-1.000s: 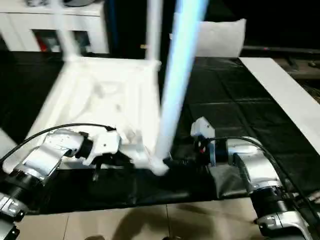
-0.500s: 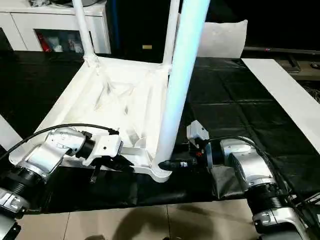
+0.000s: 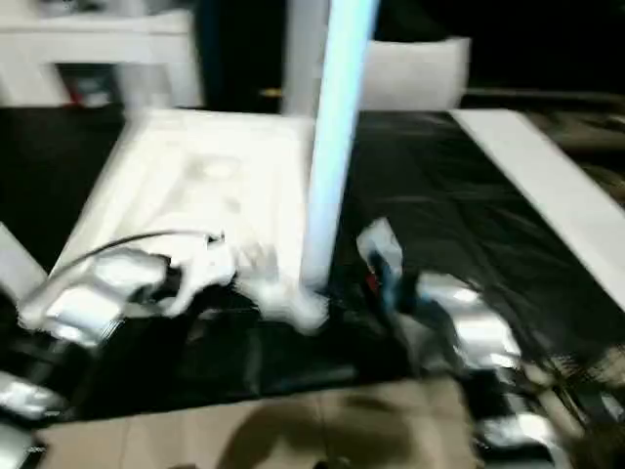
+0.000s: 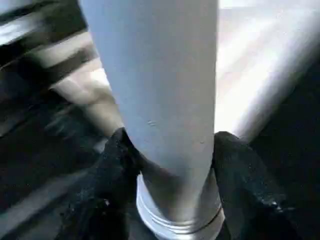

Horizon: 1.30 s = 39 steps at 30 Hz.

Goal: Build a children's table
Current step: Rotate leg to tighten

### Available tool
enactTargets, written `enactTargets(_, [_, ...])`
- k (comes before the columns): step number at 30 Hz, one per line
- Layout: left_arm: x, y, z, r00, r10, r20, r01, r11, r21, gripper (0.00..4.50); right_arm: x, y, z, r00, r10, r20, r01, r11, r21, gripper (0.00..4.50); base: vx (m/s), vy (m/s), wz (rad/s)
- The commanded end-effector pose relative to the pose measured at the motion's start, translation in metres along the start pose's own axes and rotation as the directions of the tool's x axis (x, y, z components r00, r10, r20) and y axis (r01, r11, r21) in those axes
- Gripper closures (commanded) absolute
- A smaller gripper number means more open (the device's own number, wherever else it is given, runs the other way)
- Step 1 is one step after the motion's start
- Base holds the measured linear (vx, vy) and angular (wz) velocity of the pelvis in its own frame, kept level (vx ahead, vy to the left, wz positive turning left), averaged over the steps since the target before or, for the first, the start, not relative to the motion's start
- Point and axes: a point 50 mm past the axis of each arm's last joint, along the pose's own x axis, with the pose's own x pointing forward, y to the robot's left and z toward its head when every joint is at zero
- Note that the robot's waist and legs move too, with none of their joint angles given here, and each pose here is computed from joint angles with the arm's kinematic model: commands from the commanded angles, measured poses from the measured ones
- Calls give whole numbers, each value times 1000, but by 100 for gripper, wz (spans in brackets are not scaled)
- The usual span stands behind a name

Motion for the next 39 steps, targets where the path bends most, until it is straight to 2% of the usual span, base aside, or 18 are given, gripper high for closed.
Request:
enactTargets(1, [23,-23,39,984,-102,148,92,993,70,450,22,8,-1,997,-67,-40,68,997,22,259,0,0,0])
enactTargets(3, [32,-18,45,989,23,147,-29,999,38,450,38,12,3,992,-129,-3,128,987,101,259,0,0,0])
enactTargets(5, [38,-16,49,984,79,157,-83,996,14,450,46,18,6,992,-125,20,122,986,110,259,0,0,0])
enactTargets(6, [38,-16,51,983,90,160,-93,996,12,450,48,21,7,993,-118,23,115,989,94,205,0,0,0])
enactTargets(9, [38,-16,54,981,113,159,-117,993,16,450,48,23,7,995,-95,30,93,994,65,184,0,0,0])
enactTargets(11, [36,-15,51,982,116,146,-121,992,27,450,42,21,7,996,-77,48,74,996,49,154,0,0,0])
enactTargets(13, [30,-12,43,985,123,117,-129,990,50,450,29,15,6,997,-45,54,45,999,10,146,0,0,0])
enactTargets(14, [27,-10,38,987,123,100,-130,989,64,450,21,11,5,998,-30,47,30,999,-11,140,0,0,0])
enactTargets(15, [26,-10,35,988,123,89,-130,989,74,450,16,8,5,999,-20,41,21,999,-24,112,0,0,0])
enactTargets(18, [21,-9,26,994,82,75,-90,991,101,450,-1,0,5,1000,23,11,-22,997,-68,98,0,0,0])
enactTargets(19, [17,-9,19,997,52,58,-58,992,112,450,-14,-3,6,996,86,-19,-87,991,-97,81,0,0,0])
enactTargets(25, [6,-12,8,995,-93,46,85,985,153,450,-37,-11,7,976,191,-101,-204,968,-147,81,0,0,0])
enactTargets(28, [-3,-11,1,986,-167,-12,164,953,254,450,-46,-13,8,952,266,-155,-288,946,-147,81,0,0,0])
enactTargets(29, [-3,-11,1,986,-167,-12,164,953,254,450,-46,-13,8,952,266,-155,-288,946,-147,97,0,0,0])
enactTargets(30, [-8,-14,1,969,-245,-32,244,928,283,450,-47,-12,7,930,318,-185,-346,927,-146,107,0,0,0])
enactTargets(34, [-13,-17,2,935,-348,-69,352,881,316,450,-45,-9,7,896,396,-199,-425,896,-131,148,0,0,0])
enactTargets(38, [-14,-16,4,927,-367,-81,371,860,350,450,-43,-4,7,866,452,-214,-483,866,-128,172,0,0,0])
enactTargets(39, [-14,-16,5,926,-368,-79,372,858,353,450,-42,-3,7,861,462,-214,-493,860,-128,193,0,0,0])
